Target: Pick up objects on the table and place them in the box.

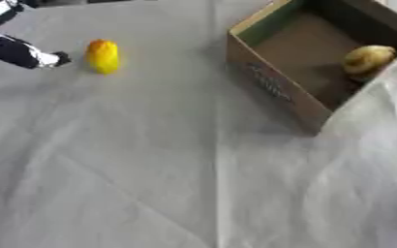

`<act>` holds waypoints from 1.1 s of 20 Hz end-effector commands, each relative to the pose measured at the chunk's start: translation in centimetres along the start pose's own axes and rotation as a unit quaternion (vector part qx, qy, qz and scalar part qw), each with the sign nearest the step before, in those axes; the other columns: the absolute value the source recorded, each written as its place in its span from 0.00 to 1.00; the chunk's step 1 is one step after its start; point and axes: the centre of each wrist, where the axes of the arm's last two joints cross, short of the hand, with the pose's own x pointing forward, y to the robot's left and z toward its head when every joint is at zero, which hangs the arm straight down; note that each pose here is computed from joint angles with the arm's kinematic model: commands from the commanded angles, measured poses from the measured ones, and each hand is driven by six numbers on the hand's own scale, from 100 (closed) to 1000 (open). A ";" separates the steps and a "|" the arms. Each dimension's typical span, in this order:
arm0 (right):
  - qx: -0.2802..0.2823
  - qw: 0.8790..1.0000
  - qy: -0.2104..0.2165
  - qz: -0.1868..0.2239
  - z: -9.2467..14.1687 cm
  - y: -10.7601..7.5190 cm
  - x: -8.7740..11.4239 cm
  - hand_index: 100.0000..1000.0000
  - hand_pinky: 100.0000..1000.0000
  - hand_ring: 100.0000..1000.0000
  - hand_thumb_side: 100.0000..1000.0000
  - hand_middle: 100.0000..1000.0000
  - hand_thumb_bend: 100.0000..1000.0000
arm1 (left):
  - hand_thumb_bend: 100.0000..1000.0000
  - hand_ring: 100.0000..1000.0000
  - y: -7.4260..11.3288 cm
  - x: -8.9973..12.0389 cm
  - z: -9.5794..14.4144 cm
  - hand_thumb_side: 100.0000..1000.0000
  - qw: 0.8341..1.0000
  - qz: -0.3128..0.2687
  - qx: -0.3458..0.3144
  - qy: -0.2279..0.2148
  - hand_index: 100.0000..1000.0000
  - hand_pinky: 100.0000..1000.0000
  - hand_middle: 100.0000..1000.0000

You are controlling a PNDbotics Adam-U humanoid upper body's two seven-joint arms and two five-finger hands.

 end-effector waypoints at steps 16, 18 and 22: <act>0.027 0.999 -0.022 0.014 -1.4 -0.4 0.9 0.81 0.87 0.97 0.54 0.57 0.00 | 0.57 0.90 0.4 -1.0 -1.6 0.00 0.995 -0.023 -0.090 0.020 0.92 0.91 0.86; 0.028 0.999 -0.022 0.011 -1.4 -0.2 0.8 0.81 0.87 0.98 0.54 0.57 0.00 | 0.59 0.91 0.3 -0.9 -1.9 0.00 0.995 -0.032 -0.089 0.031 0.92 0.91 0.86; 0.032 0.999 -0.021 0.008 -1.5 -0.1 0.8 0.81 0.87 0.98 0.54 0.57 0.00 | 0.60 0.91 0.2 -0.9 -2.6 0.00 0.995 -0.048 -0.075 0.054 0.92 0.91 0.87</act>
